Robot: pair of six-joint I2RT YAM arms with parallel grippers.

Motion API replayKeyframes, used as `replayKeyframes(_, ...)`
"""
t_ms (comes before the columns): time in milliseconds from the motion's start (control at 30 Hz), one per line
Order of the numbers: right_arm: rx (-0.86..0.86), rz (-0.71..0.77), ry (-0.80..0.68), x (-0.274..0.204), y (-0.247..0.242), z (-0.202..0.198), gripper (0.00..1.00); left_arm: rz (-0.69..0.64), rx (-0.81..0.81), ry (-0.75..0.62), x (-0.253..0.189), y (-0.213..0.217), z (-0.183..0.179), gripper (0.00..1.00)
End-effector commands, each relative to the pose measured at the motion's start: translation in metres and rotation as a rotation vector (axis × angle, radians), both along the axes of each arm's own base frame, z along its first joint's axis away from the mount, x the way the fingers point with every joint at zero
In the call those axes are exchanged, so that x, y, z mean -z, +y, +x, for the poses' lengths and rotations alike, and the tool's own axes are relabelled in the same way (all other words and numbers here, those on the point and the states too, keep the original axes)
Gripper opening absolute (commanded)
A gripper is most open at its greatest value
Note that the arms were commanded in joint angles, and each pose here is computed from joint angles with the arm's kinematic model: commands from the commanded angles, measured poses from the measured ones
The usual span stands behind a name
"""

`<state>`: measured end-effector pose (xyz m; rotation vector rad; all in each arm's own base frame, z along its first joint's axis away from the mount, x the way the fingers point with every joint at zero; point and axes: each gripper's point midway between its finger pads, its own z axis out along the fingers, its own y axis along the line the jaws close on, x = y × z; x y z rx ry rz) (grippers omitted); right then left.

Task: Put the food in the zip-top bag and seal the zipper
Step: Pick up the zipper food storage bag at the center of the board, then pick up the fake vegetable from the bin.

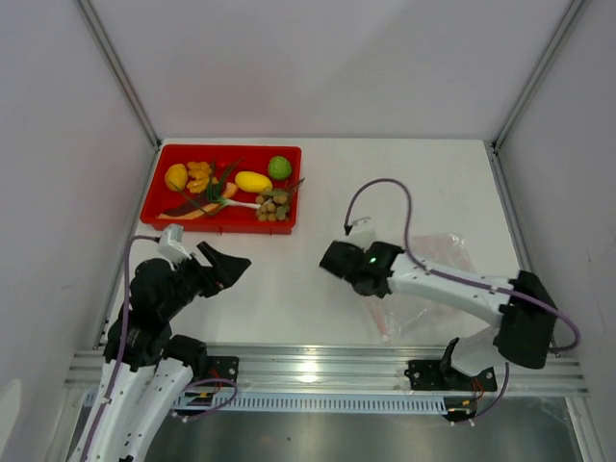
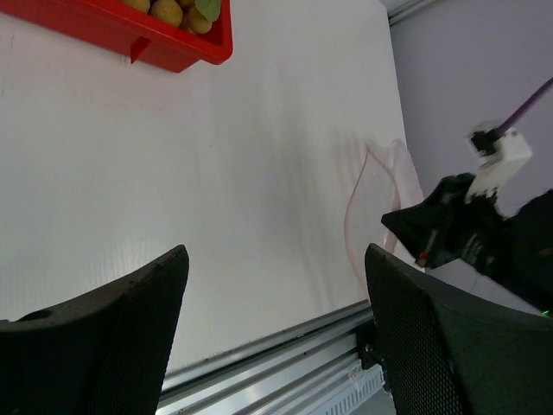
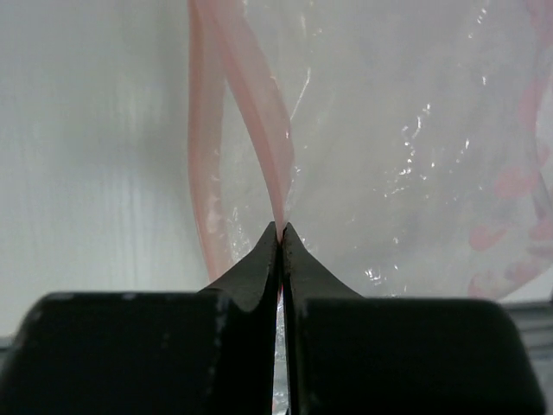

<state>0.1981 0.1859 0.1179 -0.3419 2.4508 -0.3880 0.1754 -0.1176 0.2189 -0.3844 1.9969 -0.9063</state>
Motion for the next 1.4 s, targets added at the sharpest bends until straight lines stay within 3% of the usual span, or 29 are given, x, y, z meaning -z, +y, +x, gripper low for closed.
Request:
replayKeyframes(0, -0.102, 0.292, 0.020, -0.034, 0.022, 0.027, 0.00, 0.026, 0.081, -0.082, -0.018, -0.012, 0.014, 0.84)
replayKeyframes(133, -0.154, 0.459, 0.026, -0.061, 0.025, 0.052, 0.00, 0.048, 0.030, -0.073, -0.017, -0.009, 0.038, 0.83)
replayKeyframes(200, -0.182, 0.464, 0.035, -0.063, 0.026, 0.059, 0.00, 0.052, 0.006, -0.127, -0.039, -0.008, 0.051, 0.82)
replayKeyframes(267, -0.199, 0.460, 0.024, -0.068, 0.029, 0.066, 0.00, 0.114, -0.025, -0.086, -0.032, -0.003, 0.068, 0.82)
replayKeyframes(300, -0.214, 0.450, 0.034, -0.067, 0.028, 0.067, 0.00, 0.138, -0.080, -0.127, -0.057, 0.006, 0.078, 0.82)
replayKeyframes(367, -0.233, 0.462, 0.031, -0.069, 0.030, 0.070, 0.00, 0.234, -0.090, -0.057, -0.040, 0.010, 0.099, 0.82)
replayKeyframes(467, -0.247, 0.509, 0.036, -0.071, 0.032, 0.072, 0.00, 0.345, -0.195, 0.020, -0.056, 0.028, 0.131, 0.83)
replayKeyframes(567, -0.214, 0.502, 0.001, -0.073, 0.026, 0.076, 0.00, 0.391, -0.253, 0.075, -0.052, 0.038, 0.159, 0.83)
replayKeyframes(767, -0.198, 0.439, -0.058, -0.075, 0.012, 0.088, 0.00, 0.305, -0.414, 0.224, -0.020, 0.054, 0.212, 0.81)
replayKeyframes(1000, -0.220, 0.505, -0.048, -0.077, 0.021, 0.083, 0.00, 0.137, -0.556, 0.430, 0.048, 0.051, 0.276, 0.77)
replayKeyframes(1367, -0.223, 0.492, -0.062, -0.073, 0.016, 0.085, 0.00, -0.068, -0.653, 0.658, 0.102, 0.038, 0.328, 0.74)
